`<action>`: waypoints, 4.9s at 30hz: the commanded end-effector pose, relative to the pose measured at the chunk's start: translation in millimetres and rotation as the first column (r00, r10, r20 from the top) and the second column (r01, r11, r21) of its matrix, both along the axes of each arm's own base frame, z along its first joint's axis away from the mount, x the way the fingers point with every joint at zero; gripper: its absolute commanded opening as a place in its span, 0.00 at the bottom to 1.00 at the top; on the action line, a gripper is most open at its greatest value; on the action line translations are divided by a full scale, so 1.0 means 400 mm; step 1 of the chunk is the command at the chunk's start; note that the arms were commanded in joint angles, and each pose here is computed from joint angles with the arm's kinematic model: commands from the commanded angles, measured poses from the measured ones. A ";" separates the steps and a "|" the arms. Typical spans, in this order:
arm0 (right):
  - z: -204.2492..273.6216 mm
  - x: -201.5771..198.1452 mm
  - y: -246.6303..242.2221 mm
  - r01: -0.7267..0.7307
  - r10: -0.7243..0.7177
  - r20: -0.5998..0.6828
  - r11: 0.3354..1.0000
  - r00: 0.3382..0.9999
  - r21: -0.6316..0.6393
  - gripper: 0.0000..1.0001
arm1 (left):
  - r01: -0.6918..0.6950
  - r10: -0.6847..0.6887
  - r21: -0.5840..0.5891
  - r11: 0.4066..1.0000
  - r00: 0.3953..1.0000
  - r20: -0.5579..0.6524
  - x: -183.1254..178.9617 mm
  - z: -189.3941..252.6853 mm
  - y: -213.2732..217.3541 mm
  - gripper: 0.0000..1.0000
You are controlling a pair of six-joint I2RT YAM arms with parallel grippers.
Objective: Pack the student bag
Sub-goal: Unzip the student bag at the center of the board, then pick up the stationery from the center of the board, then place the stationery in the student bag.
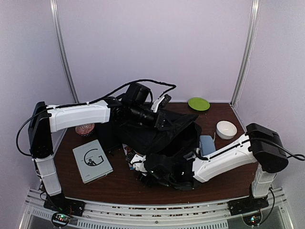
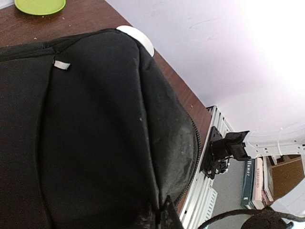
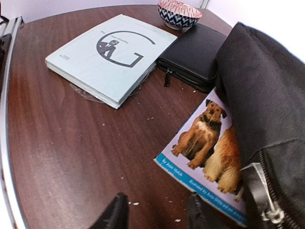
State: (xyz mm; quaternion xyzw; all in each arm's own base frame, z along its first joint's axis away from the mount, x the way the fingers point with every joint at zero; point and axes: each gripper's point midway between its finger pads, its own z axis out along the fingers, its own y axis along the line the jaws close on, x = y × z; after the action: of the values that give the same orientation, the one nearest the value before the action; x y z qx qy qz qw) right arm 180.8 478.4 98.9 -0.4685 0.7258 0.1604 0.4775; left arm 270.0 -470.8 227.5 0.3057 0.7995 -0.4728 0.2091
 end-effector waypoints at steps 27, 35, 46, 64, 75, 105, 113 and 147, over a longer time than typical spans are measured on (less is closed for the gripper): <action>0.184 0.172 -0.499 0.671 -0.454 -0.509 0.609 0.731 0.422 0.70 | -0.145 0.079 0.128 0.981 0.905 0.419 -0.002 -0.003 0.245 0.00; 0.106 0.195 -0.530 0.768 -0.504 -0.596 0.534 0.625 0.354 0.70 | -0.159 0.022 0.261 0.952 0.886 0.462 -0.013 -0.057 0.239 0.53; 0.093 0.196 -0.539 0.785 -0.498 -0.624 0.514 0.602 0.347 0.67 | -0.138 -0.151 0.439 0.888 0.813 0.562 -0.081 -0.100 0.182 0.98; 0.125 0.145 -0.784 0.862 -0.696 -0.509 0.417 0.507 0.288 0.69 | -0.267 -0.265 0.652 0.710 0.756 0.598 0.007 -0.238 0.120 0.42; -0.023 0.175 -0.859 0.911 -0.751 -0.542 0.407 0.378 0.071 0.82 | -0.486 0.000 0.450 0.749 0.680 0.734 0.072 -0.030 0.240 0.00; -0.190 0.194 -0.828 0.870 -0.797 -0.514 0.460 0.316 -0.178 0.87 | -0.495 0.204 0.258 0.829 0.699 0.685 0.068 0.099 0.298 0.00; -0.111 0.180 -0.828 0.864 -0.761 -0.529 0.494 0.374 -0.100 0.74 | -0.496 0.195 0.262 0.828 0.692 0.695 0.069 0.101 0.301 0.00; 0.259 0.031 -0.292 0.433 -0.192 -0.628 0.864 0.754 0.257 0.65 | -0.447 0.296 0.020 0.894 0.625 0.722 0.022 0.283 0.227 0.00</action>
State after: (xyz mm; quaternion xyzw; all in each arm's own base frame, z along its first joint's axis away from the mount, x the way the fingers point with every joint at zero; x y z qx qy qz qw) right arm 160.7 339.8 171.0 -0.2092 0.8732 0.3449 0.2734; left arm 286.8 -358.3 252.7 0.3499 0.8105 -0.0868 0.4617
